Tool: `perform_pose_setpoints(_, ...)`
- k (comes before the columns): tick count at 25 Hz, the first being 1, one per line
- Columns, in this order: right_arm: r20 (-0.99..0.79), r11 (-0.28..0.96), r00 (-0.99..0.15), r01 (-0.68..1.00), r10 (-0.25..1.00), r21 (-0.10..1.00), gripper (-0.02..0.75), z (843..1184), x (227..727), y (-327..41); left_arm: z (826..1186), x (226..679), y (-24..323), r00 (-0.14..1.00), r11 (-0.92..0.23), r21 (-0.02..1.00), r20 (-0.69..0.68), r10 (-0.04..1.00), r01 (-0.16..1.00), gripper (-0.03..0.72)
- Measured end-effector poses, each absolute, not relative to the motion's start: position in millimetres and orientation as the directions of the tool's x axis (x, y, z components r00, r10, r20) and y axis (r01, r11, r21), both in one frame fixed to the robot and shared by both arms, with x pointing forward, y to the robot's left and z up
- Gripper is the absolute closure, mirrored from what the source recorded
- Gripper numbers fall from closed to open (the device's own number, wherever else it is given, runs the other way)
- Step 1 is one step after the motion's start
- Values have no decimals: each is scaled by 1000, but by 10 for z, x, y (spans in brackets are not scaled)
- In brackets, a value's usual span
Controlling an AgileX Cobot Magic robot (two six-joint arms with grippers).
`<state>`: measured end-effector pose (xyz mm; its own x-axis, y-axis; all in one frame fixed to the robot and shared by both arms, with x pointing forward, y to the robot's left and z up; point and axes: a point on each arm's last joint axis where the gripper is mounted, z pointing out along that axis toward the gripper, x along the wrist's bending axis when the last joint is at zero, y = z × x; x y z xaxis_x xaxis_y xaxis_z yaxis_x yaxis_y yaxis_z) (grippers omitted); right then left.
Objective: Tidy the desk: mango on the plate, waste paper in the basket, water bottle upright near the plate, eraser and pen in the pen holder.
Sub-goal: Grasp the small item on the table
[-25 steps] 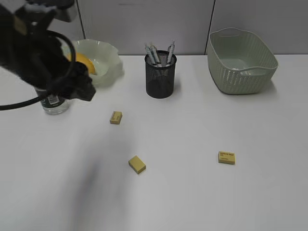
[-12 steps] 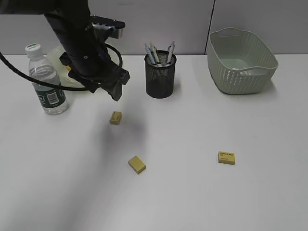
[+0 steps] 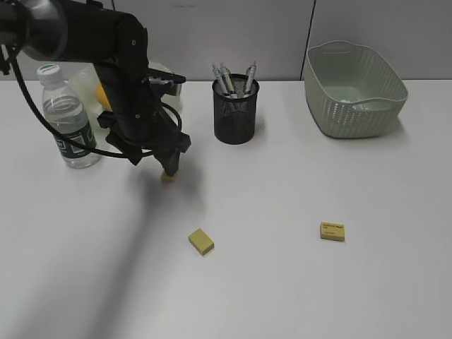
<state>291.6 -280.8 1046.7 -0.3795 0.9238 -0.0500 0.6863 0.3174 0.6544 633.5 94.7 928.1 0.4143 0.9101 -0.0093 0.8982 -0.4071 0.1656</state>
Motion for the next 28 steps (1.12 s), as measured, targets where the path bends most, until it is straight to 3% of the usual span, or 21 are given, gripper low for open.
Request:
perform_pose_setpoints(9, -50, 317, -380, 686, 924, 654, 282, 10467, 2916, -2808, 9125, 6452, 830, 372, -357, 171, -63, 926, 918, 175)
perform_pose_setpoints(22, -52, 318, -379, 686, 924, 654, 282, 10467, 2917, -2810, 8994, 6506, 826, 333, -321, 177, -37, 942, 930, 431)
perform_pose_setpoints(28, -52, 318, -379, 686, 924, 654, 282, 10467, 2917, -2810, 8969, 6513, 825, 332, -322, 174, -34, 943, 931, 448)
